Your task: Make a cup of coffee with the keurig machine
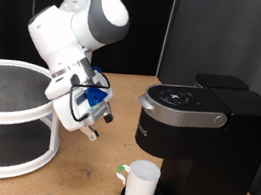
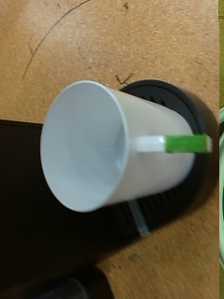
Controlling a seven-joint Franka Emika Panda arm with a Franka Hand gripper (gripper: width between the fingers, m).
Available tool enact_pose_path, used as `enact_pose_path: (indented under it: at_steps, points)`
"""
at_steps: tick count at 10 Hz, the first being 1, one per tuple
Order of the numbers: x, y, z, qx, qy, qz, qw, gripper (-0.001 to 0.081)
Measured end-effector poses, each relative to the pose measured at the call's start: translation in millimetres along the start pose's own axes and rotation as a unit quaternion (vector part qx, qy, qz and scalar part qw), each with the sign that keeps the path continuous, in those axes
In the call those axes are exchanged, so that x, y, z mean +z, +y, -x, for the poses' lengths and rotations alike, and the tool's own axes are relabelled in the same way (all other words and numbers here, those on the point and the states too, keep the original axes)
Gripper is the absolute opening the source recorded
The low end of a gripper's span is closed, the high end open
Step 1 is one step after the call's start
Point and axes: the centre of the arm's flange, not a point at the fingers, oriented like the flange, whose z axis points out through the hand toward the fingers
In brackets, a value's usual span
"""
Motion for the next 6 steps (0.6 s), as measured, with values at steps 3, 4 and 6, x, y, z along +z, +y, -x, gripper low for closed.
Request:
enact_pose_path:
  at_steps: [3, 4, 6]
  points:
    - [-18.5, 1.5, 3.8, 0.0, -0.014, -0.002, 0.9999, 0.0805]
    - [-19.1, 1.6, 2.0, -0.001, -0.012, -0.003, 0.9999, 0.0805]
    - [-22.6, -2.0, -4.0, -0.007, -0.001, -0.009, 0.9999, 0.0805]
